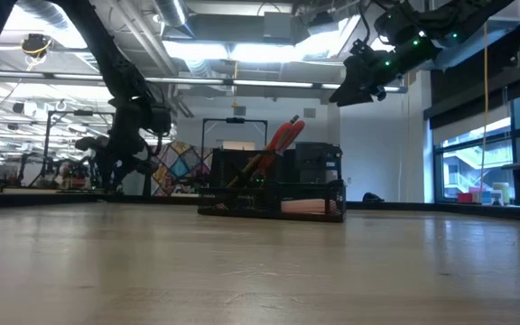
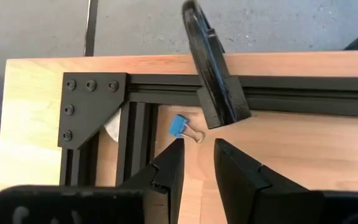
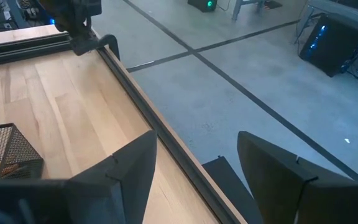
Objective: Pick and place office supplies into organizer
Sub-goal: Put the blue binder clip into the desk organizer
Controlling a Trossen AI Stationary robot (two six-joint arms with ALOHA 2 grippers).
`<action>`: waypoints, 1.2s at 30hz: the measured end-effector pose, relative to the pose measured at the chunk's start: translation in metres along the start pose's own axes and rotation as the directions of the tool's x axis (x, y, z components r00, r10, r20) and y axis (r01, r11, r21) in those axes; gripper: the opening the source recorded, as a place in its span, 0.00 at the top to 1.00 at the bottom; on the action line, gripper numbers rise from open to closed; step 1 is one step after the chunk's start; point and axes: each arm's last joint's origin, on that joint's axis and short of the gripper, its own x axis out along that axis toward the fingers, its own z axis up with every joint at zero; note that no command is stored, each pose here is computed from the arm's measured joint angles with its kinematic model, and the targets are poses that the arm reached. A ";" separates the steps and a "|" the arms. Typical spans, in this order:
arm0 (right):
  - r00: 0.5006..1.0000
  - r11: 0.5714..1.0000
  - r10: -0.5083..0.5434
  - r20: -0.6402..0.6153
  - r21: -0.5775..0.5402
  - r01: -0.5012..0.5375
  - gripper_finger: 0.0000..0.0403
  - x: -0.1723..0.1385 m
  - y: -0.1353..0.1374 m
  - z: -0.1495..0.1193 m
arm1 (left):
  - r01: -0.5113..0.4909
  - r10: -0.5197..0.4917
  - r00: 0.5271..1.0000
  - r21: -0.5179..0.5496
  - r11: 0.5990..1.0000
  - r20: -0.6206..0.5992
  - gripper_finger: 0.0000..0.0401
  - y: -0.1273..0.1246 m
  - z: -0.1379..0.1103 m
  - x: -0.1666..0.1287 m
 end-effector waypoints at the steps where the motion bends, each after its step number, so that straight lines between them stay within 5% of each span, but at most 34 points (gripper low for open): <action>1: 1.000 1.000 0.000 0.000 0.001 0.000 0.43 0.000 0.000 0.000 | 0.002 -0.002 1.000 0.005 1.000 -0.001 0.80 0.000 0.000 0.000; 11: 1.000 1.000 0.000 -0.001 0.002 0.000 0.43 0.000 0.000 0.000 | 0.023 -0.029 0.999 -0.116 0.993 -0.046 0.80 0.015 0.009 0.005; 36: 1.000 1.000 0.000 0.003 -0.001 0.000 0.43 0.000 0.000 0.000 | -0.034 0.021 0.989 -0.084 0.996 -0.149 0.83 0.011 0.009 0.050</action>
